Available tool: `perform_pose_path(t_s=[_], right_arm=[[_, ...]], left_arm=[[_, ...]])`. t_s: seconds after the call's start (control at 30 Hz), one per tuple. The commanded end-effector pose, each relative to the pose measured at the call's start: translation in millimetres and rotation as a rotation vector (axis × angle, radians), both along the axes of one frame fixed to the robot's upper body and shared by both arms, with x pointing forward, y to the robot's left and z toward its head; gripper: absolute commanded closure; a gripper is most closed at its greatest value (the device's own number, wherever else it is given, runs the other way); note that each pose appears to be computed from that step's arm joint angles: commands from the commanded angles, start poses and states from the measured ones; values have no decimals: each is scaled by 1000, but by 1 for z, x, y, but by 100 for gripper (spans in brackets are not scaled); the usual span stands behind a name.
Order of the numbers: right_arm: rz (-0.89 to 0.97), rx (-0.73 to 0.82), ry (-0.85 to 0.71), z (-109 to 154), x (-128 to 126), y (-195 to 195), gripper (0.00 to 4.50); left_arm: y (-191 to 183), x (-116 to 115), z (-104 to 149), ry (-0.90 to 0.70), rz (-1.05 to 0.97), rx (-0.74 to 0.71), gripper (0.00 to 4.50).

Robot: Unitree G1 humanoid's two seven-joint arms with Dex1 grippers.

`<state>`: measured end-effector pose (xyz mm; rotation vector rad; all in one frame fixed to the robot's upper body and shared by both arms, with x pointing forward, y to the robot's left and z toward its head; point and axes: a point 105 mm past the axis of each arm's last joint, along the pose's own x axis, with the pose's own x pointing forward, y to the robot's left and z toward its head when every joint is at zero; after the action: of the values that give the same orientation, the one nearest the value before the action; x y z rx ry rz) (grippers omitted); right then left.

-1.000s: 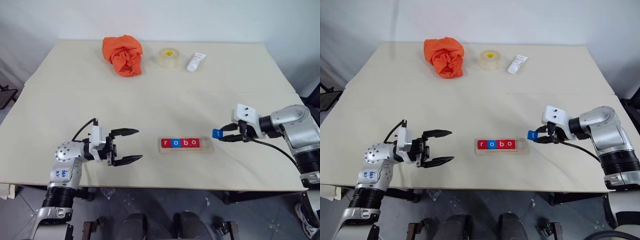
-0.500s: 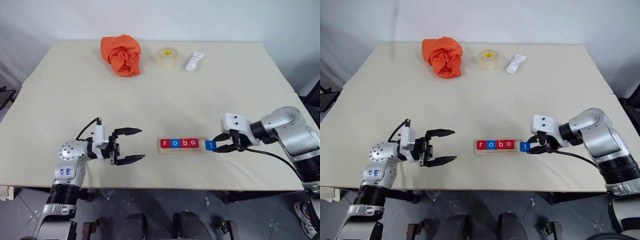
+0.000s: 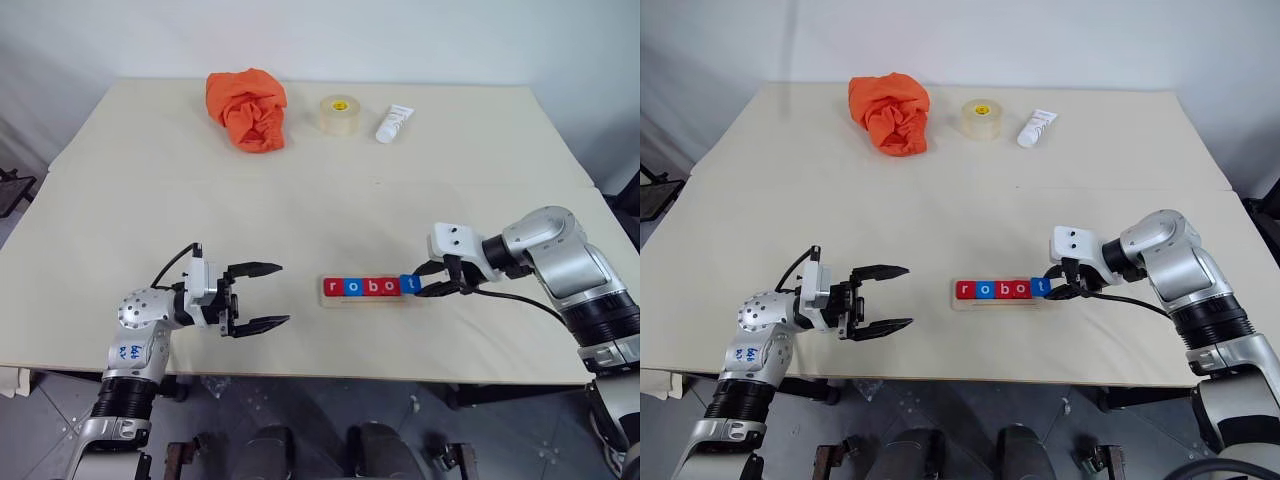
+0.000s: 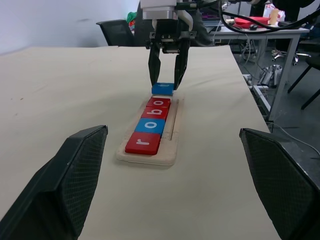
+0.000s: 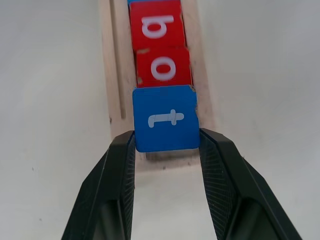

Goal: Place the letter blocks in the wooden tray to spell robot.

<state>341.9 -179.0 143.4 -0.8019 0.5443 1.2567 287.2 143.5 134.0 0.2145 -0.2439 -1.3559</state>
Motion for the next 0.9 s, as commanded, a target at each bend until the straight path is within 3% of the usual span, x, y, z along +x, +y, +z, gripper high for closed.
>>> perform_pose_path(t_s=[0.03,0.13,0.17,0.4,0.67,0.77,0.9], right_arm=[[14,-12,-41,7,6,0,305],[40,-1,-28,7,4,3,305],[47,-2,-22,6,3,4,230],[73,38,-11,11,-1,10,3],[-7,48,-52,17,5,-6,3],[-38,49,-61,14,5,-13,61],[-72,62,-81,9,8,-15,194]], left_arm=[[1,-2,7,-36,8,-8,0],[1,-2,7,-37,11,-8,0],[2,-1,8,-37,12,-9,0],[3,0,8,-39,19,-10,0],[3,2,9,-41,25,-10,0],[3,3,8,-39,24,-10,0],[1,4,9,-39,21,-12,0]])
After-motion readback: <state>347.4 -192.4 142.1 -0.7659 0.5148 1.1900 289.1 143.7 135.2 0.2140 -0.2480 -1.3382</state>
